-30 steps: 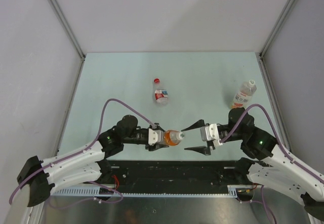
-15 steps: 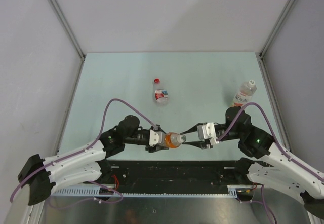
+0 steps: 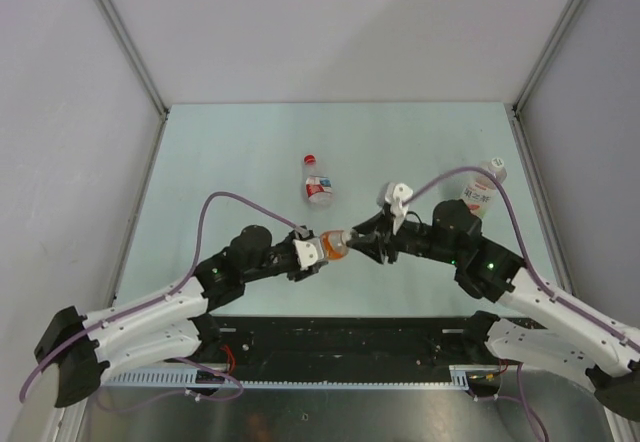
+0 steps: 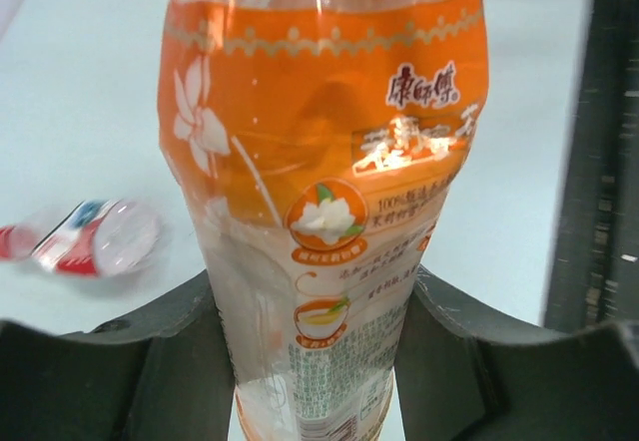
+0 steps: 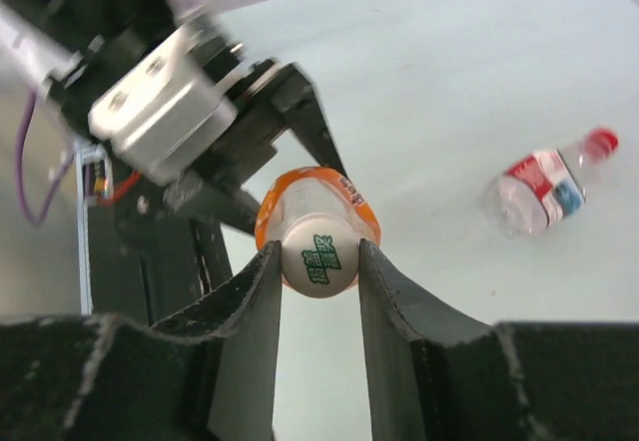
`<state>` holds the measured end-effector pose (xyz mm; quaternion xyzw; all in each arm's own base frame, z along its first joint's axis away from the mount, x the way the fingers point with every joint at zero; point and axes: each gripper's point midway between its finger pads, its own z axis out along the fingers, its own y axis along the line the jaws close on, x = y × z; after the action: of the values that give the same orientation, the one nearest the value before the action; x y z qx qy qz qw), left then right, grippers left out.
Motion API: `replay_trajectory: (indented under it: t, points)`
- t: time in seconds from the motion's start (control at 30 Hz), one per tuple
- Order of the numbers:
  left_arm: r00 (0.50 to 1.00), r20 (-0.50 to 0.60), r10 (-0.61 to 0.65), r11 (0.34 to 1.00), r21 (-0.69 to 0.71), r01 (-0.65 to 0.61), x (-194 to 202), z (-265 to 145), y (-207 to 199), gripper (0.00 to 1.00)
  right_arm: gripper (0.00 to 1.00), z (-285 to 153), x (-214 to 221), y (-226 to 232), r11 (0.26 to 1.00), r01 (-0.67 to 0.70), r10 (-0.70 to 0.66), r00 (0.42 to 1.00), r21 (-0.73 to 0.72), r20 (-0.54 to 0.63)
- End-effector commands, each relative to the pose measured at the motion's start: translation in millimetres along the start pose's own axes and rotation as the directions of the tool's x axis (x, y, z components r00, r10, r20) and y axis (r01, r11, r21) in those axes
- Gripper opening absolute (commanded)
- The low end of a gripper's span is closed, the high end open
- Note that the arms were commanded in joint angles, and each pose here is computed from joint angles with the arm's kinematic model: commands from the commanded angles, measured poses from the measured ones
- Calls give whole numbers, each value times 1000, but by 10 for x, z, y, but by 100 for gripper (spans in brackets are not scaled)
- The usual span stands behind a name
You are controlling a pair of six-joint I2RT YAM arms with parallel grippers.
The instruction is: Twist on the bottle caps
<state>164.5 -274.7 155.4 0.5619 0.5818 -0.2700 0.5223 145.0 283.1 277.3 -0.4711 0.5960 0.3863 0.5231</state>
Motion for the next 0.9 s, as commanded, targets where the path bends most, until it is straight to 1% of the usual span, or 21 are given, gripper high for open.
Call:
replay_trajectory:
  t: [0.0,0.03,0.1,0.17,0.23,0.27,0.33,0.43,0.5,0.57,0.63,0.7,0.73,0.8,0.83,0.87]
  points:
    - [973,197,117,950,-306,-53,-879,-2,717,0,0,243,274,-400,830,-463,476,879,310,36]
    - [977,180,118,939,-339,-51,-862,40,787,0,0,273,321,-437,786,-513,528,847,345,56]
    - [984,143,107,910,-412,-39,-801,123,931,0,0,291,415,-560,670,-599,613,780,438,128]
    - [987,127,95,891,-453,-28,-754,210,1005,0,0,261,489,-712,538,-669,663,711,513,232]
    - [988,124,87,880,-474,-18,-726,284,1025,0,0,228,532,-830,416,-730,690,642,543,334]
    - [988,124,89,879,-476,-19,-717,314,1015,0,0,224,536,-874,375,-750,693,617,545,372]
    - [987,123,100,880,-475,-29,-706,359,987,0,0,224,511,-941,318,-788,702,570,528,428]
    - [987,113,115,881,-470,-48,-669,398,944,0,0,211,427,-1011,277,-826,713,519,491,472]
    - [988,104,112,882,-468,-51,-625,415,925,0,0,190,384,-1032,277,-828,708,519,487,480]
    - [991,93,101,886,-461,-47,-548,432,893,0,1,156,342,-1053,295,-818,693,539,493,479]
    - [993,82,84,886,-463,-37,-471,435,878,0,8,108,309,-1074,310,-806,681,558,504,474]
    - [995,71,64,884,-467,-24,-387,426,860,0,22,53,251,-1092,335,-791,666,583,511,466]
    - [996,71,58,886,-463,-19,-359,419,841,0,34,31,196,-1094,362,-780,653,603,510,459]
    - [996,75,44,898,-441,-7,-303,415,773,0,62,20,48,-1049,475,-729,610,677,493,412]
    - [996,83,42,908,-418,-4,-289,418,720,0,74,12,-32,-1013,548,-683,573,727,483,379]
    - [995,90,42,920,-392,-3,-275,422,660,0,83,-14,-119,-975,613,-635,528,772,470,354]
